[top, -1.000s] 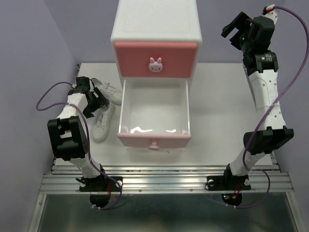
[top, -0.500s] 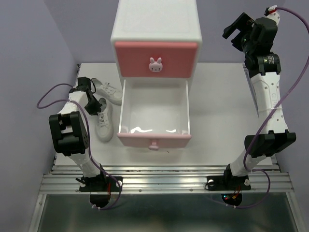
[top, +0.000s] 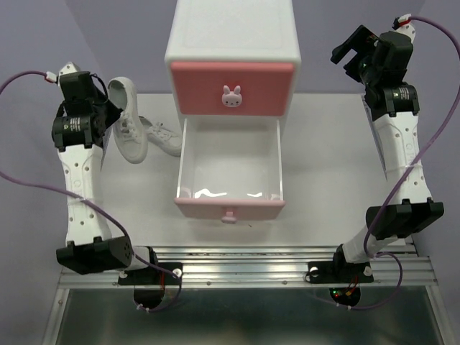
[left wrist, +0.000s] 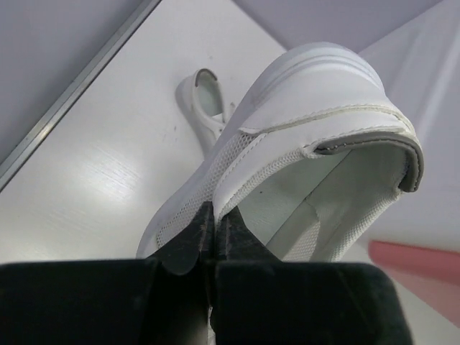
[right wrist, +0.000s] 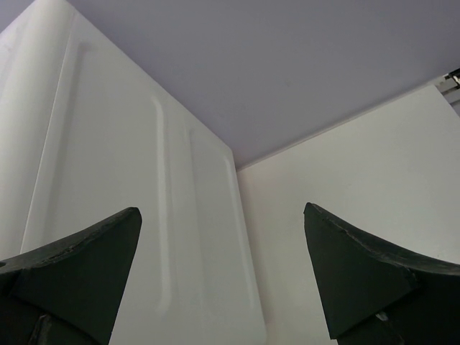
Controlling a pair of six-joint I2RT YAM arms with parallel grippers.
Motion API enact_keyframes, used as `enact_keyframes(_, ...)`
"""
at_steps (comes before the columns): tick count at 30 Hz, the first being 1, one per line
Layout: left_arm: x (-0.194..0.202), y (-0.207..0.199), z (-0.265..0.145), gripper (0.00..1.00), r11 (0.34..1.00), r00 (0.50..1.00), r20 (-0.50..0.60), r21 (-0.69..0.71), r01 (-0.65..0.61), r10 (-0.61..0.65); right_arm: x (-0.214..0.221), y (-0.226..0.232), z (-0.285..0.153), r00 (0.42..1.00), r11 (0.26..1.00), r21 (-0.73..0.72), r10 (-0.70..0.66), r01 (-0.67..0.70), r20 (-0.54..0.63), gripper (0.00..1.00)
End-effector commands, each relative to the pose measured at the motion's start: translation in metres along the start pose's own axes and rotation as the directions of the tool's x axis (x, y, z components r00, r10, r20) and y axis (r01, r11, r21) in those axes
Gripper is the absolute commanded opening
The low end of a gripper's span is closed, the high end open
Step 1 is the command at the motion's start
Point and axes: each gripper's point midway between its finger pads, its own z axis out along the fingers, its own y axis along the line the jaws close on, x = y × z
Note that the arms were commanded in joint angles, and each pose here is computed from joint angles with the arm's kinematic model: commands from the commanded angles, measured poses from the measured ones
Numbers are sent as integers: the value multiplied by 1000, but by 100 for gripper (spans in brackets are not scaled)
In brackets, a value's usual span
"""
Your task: Place and organize the shoes in the shoe cabinet
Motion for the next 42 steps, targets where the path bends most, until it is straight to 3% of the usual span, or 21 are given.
enact_keyframes(1, -16, -24, -58, 0, 987, 998, 55, 159, 6, -15, -25, 13, -17, 997, 999, -53, 7, -4, 71, 100)
enact_keyframes(5, -32, -56, -103, 0, 935, 989, 120, 354, 35, -83, -22, 12, -17, 998, 999, -53, 17, -13, 64, 100)
enact_keyframes(11, -33, -67, -153, 0, 881, 968, 167, 464, 89, -186, -14, 10, -14, 999, 999, -49, 24, -22, 42, 100)
enact_keyframes(17, -1, -78, -158, 0, 821, 971, 70, 551, 153, -229, -8, 17, -12, 1000, 996, -92, 0, 1, 15, 100)
enact_keyframes(24, 35, -126, -159, 0, 771, 981, -14, 615, 162, -195, -5, 17, -15, 1000, 995, -102, -8, 8, 3, 100)
enact_keyframes(30, 53, -155, -154, 0, 774, 979, -32, 608, 177, -199, -7, 15, -16, 1000, 996, -90, -19, 20, 10, 100)
enact_keyframes(42, 126, -137, -115, 0, 854, 995, -67, 509, 103, -80, 10, 12, -13, 996, 993, -102, -64, 59, -54, 100)
